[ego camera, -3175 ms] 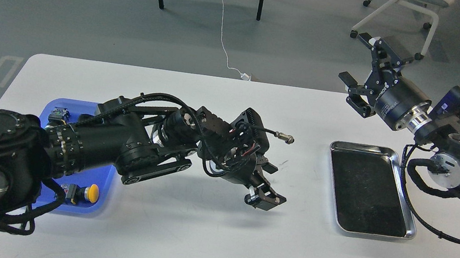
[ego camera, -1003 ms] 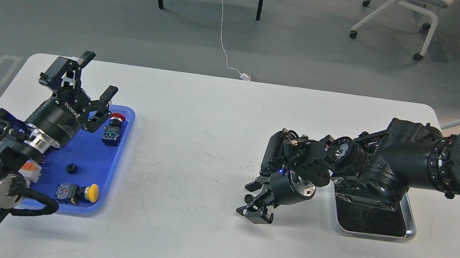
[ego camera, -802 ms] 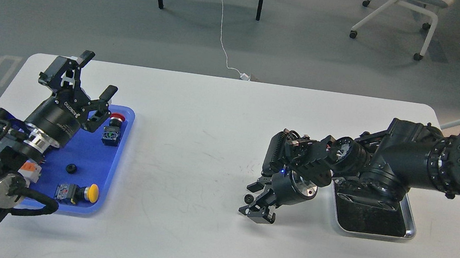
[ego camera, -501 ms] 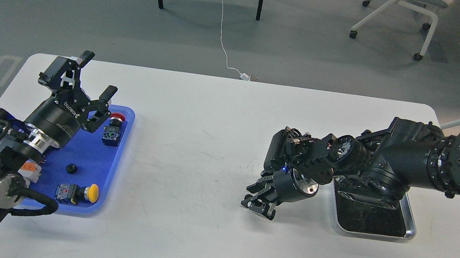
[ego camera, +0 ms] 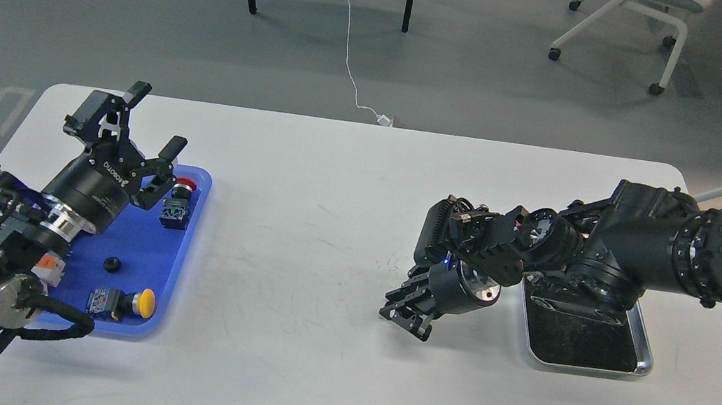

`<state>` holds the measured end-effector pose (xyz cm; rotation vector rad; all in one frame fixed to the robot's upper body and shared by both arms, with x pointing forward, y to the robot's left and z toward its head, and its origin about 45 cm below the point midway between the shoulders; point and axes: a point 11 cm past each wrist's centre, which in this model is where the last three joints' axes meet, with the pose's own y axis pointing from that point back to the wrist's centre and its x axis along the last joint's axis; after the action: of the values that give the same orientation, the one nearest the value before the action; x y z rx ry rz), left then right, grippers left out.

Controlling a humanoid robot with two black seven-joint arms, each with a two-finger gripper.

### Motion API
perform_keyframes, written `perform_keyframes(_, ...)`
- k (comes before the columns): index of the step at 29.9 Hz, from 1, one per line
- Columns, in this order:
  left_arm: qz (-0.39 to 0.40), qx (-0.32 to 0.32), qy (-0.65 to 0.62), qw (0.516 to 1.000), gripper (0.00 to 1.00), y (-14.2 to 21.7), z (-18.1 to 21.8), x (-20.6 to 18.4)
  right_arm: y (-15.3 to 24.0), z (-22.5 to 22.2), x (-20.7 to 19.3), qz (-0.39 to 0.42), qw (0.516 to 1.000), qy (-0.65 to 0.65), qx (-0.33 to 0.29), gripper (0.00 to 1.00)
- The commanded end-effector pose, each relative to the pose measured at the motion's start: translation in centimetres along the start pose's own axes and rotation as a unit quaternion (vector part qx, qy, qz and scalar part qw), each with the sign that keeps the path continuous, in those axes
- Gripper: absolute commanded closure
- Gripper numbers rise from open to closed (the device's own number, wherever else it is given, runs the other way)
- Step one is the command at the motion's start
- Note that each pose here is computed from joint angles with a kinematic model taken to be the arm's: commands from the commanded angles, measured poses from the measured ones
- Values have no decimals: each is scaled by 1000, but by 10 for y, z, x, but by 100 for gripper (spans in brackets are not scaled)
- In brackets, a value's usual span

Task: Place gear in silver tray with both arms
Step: 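Carry the gear into the silver tray and open the right gripper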

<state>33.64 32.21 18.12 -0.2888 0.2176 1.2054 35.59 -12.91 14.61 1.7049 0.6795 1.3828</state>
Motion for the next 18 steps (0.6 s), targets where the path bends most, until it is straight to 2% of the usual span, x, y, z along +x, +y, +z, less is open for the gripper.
perform_keyframes(1, -1, -1, 1, 1000, 2, -1, 0, -1, 29, 26, 5, 16, 999, -7, -38, 84)
perform_keyframes(5, -3, 0, 1, 1000, 2, 0, 0, -1, 68, 56, -18, 13, 996, -30, -88, 84)
perform_keyframes(11, -6, 5, 3, 1000, 2, 0, -4, -4, 122, 86, -81, -21, 986, -67, -152, 84)
perform_keyframes(18, -8, 3, 10, 1000, 2, -2, -7, -8, 150, 112, -141, -67, 970, -94, -214, 84)
